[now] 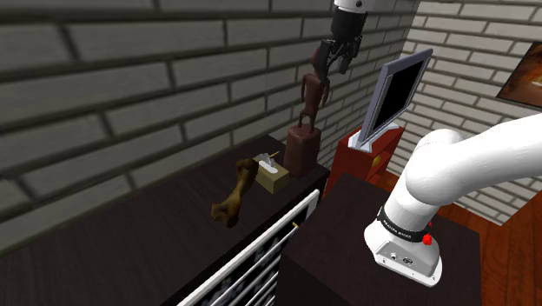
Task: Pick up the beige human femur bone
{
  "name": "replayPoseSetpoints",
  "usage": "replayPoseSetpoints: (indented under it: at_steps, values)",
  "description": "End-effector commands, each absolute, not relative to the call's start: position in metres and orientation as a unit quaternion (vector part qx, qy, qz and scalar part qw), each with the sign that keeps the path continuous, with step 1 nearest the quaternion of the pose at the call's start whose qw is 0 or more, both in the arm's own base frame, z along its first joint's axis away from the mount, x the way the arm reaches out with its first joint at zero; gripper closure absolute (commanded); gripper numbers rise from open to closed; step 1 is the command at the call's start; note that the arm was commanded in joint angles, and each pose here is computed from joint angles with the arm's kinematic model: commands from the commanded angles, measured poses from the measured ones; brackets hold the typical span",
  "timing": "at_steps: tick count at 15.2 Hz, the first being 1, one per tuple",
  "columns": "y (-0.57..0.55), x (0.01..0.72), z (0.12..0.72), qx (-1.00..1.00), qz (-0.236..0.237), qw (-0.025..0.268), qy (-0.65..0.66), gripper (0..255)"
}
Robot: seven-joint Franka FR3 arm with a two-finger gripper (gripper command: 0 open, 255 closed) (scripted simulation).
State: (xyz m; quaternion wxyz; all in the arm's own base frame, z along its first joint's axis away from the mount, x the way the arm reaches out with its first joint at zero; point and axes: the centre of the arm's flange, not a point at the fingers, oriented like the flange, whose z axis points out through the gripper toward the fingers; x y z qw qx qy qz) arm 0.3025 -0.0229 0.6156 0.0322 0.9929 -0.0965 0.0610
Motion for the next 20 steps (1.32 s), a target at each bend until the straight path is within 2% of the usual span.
replayPoseSetpoints:
  at_steps: [1,20]
  values:
    - [-0.023,0.302,0.616,0.993,0.061,0.032,-0.096,0]
    - [0.092,0.403,0.408,0.95,0.039,0.052,-0.305,0]
